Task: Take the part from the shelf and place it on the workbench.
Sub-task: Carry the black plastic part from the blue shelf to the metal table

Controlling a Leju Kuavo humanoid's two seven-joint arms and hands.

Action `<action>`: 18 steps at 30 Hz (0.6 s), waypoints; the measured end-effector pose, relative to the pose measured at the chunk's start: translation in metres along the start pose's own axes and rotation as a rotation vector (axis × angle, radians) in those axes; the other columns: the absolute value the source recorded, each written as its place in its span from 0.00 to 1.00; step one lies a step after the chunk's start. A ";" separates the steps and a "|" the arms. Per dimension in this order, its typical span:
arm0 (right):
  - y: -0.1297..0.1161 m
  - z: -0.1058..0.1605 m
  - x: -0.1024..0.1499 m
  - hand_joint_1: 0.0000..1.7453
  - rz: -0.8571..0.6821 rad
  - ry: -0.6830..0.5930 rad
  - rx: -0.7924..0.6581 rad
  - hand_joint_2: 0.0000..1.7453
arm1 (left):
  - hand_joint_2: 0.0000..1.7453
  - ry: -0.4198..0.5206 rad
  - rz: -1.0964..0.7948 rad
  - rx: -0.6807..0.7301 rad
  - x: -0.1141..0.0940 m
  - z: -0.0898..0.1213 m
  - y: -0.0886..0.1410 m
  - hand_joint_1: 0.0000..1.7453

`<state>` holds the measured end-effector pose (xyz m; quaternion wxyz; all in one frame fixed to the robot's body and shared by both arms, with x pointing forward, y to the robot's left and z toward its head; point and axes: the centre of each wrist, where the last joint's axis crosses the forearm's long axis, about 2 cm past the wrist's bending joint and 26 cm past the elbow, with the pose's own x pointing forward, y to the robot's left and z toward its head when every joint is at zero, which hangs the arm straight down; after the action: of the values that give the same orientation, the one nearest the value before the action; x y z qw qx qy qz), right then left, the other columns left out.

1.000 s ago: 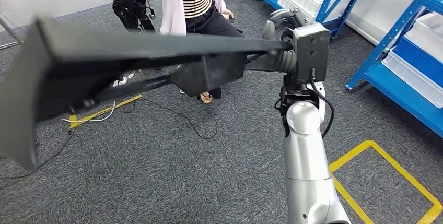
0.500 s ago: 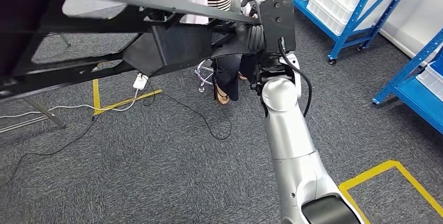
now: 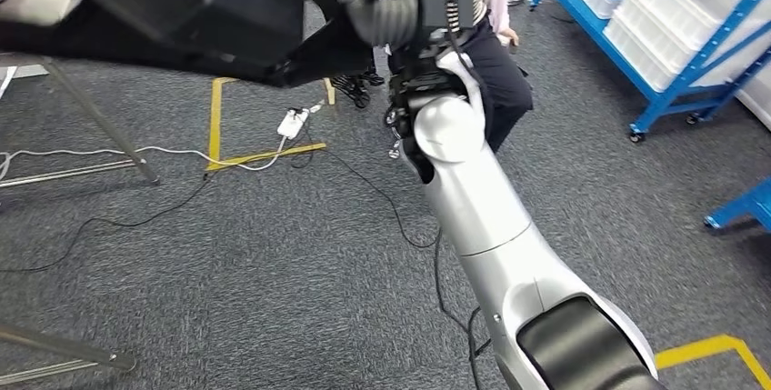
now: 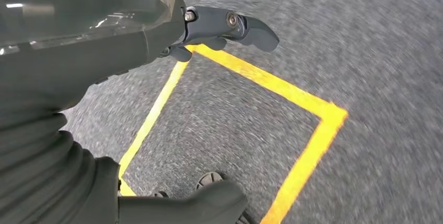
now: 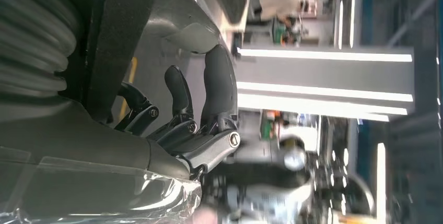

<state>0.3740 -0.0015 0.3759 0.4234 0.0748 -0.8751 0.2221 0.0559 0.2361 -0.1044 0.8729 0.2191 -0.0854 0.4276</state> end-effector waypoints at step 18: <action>0.058 0.017 0.019 1.00 -0.033 -0.053 0.246 1.00 | 1.00 0.124 -0.038 0.190 -0.018 0.016 -0.010 0.00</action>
<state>0.3321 0.0433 0.3625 0.3912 0.1463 -0.8508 0.3189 0.0529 0.2107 -0.0988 0.8597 0.2757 0.0138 0.4297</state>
